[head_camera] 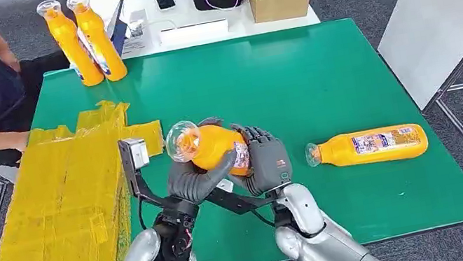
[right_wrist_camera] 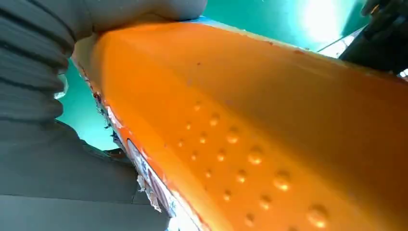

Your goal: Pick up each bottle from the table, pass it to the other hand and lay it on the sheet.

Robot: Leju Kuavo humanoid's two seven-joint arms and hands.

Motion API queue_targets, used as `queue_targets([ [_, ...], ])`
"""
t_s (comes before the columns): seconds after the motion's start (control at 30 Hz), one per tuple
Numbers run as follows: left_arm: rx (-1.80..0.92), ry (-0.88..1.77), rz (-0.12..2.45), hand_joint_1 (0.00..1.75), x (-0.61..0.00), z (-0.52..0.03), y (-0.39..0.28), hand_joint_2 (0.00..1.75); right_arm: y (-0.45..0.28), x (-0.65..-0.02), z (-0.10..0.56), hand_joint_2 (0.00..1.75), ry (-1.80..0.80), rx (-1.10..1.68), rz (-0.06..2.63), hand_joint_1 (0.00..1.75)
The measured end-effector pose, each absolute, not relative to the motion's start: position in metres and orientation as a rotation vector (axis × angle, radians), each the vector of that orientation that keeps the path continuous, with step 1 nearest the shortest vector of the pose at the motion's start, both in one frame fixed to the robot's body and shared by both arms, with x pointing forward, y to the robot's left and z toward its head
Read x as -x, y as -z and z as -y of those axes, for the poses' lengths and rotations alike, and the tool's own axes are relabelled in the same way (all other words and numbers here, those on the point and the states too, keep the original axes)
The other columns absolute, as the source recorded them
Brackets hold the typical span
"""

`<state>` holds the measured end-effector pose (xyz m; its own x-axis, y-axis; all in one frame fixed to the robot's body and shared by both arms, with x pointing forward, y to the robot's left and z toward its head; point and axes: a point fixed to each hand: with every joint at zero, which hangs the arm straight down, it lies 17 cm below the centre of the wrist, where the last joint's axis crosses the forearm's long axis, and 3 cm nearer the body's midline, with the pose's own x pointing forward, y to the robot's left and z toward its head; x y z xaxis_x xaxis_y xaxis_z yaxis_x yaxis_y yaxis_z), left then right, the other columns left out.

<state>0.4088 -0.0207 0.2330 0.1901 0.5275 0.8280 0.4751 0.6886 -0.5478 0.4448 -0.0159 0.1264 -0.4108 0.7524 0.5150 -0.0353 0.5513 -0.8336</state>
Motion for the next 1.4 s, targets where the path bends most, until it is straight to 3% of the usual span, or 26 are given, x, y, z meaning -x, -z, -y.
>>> queue_targets([
  [0.33, 0.893, -0.038, 1.435, 1.75, -0.407, 0.024, -0.232, 1.75, -0.125, -0.444, 0.019, 1.75, -0.968, 0.595, 1.791, 1.75],
  [0.37, 0.895, -0.037, 1.437, 1.75, -0.406, 0.024, -0.232, 1.75, -0.124, -0.443, 0.020, 1.75, -0.964, 0.596, 1.791, 0.31],
  [0.4, 0.895, -0.037, 1.438, 1.75, -0.406, 0.024, -0.232, 1.75, -0.123, -0.443, 0.021, 1.75, -0.963, 0.597, 1.790, 0.00],
  [0.43, 0.895, -0.036, 1.440, 1.75, -0.406, 0.025, -0.232, 1.75, -0.123, -0.443, 0.022, 0.00, -0.962, 0.598, 1.789, 0.00],
  [0.77, 0.754, -0.014, 1.637, 1.75, -0.419, 0.004, -0.255, 1.75, -0.095, -0.445, 0.043, 0.00, -1.127, 0.730, 1.629, 0.00],
  [0.93, 0.556, -0.044, 1.823, 1.75, -0.437, -0.034, -0.277, 1.75, -0.078, -0.422, 0.057, 0.00, -1.209, 0.801, 1.578, 0.00],
  [1.3, 0.011, -0.002, 2.070, 1.75, -0.469, -0.135, -0.304, 1.75, -0.106, -0.372, 0.114, 0.00, -1.196, 0.865, 1.596, 0.00],
  [1.4, -0.343, 0.184, 2.131, 1.75, -0.471, -0.148, -0.310, 1.75, -0.127, -0.364, 0.126, 0.00, -1.150, 0.875, 1.639, 0.00],
])
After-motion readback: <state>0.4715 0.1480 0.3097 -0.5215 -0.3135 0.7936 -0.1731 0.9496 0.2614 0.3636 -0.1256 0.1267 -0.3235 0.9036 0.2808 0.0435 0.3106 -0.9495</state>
